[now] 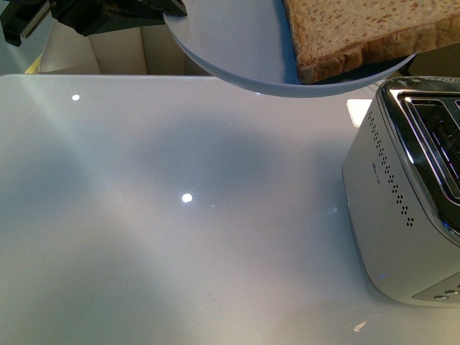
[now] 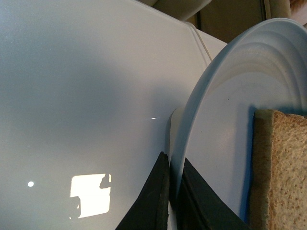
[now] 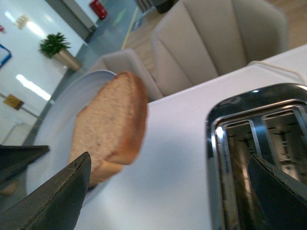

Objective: Left arm holds plate, right arm toasts bread

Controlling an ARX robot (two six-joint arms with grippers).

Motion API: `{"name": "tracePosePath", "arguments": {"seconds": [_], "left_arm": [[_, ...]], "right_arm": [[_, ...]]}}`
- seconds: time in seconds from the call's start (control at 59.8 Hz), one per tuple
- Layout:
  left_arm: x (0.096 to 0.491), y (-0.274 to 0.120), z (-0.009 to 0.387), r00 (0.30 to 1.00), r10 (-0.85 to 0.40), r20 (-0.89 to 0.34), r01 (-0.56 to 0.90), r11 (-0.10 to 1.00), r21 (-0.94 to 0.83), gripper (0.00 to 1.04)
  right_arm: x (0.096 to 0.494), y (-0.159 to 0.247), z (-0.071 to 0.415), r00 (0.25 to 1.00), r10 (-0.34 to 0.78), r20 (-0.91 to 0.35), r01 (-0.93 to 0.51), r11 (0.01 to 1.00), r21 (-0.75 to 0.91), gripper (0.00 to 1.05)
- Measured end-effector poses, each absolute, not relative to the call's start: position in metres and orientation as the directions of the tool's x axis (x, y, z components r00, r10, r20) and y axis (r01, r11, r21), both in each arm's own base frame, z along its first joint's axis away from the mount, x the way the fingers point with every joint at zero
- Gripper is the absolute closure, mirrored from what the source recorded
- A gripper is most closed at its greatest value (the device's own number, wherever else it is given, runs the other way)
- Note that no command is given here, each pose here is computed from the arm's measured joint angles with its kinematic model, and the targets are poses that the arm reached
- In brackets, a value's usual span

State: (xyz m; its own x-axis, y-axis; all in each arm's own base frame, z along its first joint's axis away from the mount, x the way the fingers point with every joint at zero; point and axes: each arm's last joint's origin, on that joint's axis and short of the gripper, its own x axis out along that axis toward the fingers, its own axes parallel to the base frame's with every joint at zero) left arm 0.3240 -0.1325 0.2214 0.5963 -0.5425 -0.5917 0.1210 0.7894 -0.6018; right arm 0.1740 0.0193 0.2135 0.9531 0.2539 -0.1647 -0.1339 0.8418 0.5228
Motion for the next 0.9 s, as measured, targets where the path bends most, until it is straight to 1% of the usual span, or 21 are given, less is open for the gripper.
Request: {"name": "tracePosePath", "arguments": {"seconds": [0.1,0.217,0.418,0.636,0.703,0.736,0.753,0.786,0.853,0.903], "left_arm": [[0.324,-0.132,0.221,0.596,-0.542,-0.592,0.121,0.789,-0.602,1.01],[0.324,-0.132,0.222,0.597,-0.542,-0.591,0.121,0.79,-0.602,1.01],[0.324,-0.132,0.222,0.597,-0.543,-0.591,0.121,0.789,-0.602,1.01],[0.324,-0.132,0.221,0.597,-0.542,-0.592,0.121,0.79,-0.602,1.01],[0.324,-0.132,0.222,0.597,-0.542,-0.591,0.121,0.79,-0.602,1.01],[0.324,-0.132,0.222,0.597,-0.543,-0.591,0.121,0.789,-0.602,1.01],[0.324,-0.132,0.221,0.596,-0.542,-0.592,0.121,0.789,-0.602,1.01],[0.324,-0.132,0.221,0.596,-0.542,-0.592,0.121,0.789,-0.602,1.01],[0.324,-0.132,0.221,0.597,-0.542,-0.592,0.121,0.79,-0.602,1.01],[0.324,-0.132,0.221,0.597,-0.542,-0.592,0.121,0.79,-0.602,1.01]], "right_arm": [[0.192,0.032,0.213,0.936,0.32,-0.144,-0.18,0.789,0.588,0.09],[0.215,0.046,0.199,0.911,0.376,-0.171,-0.182,0.737,0.651,0.09],[0.231,0.054,0.197,0.899,0.408,-0.156,-0.195,0.694,0.693,0.09],[0.238,0.061,0.198,0.891,0.429,-0.148,-0.204,0.67,0.714,0.09],[0.238,0.062,0.197,0.89,0.43,-0.152,-0.201,0.668,0.717,0.17],[0.238,0.062,0.197,0.891,0.429,-0.153,-0.198,0.668,0.717,0.26],[0.238,0.062,0.197,0.891,0.428,-0.153,-0.197,0.668,0.718,0.27],[0.238,0.062,0.197,0.893,0.423,-0.153,-0.195,0.669,0.717,0.34],[0.238,0.061,0.197,0.893,0.422,-0.153,-0.194,0.67,0.717,0.52],[0.237,0.061,0.198,0.894,0.421,-0.15,-0.195,0.669,0.717,0.61]]}}
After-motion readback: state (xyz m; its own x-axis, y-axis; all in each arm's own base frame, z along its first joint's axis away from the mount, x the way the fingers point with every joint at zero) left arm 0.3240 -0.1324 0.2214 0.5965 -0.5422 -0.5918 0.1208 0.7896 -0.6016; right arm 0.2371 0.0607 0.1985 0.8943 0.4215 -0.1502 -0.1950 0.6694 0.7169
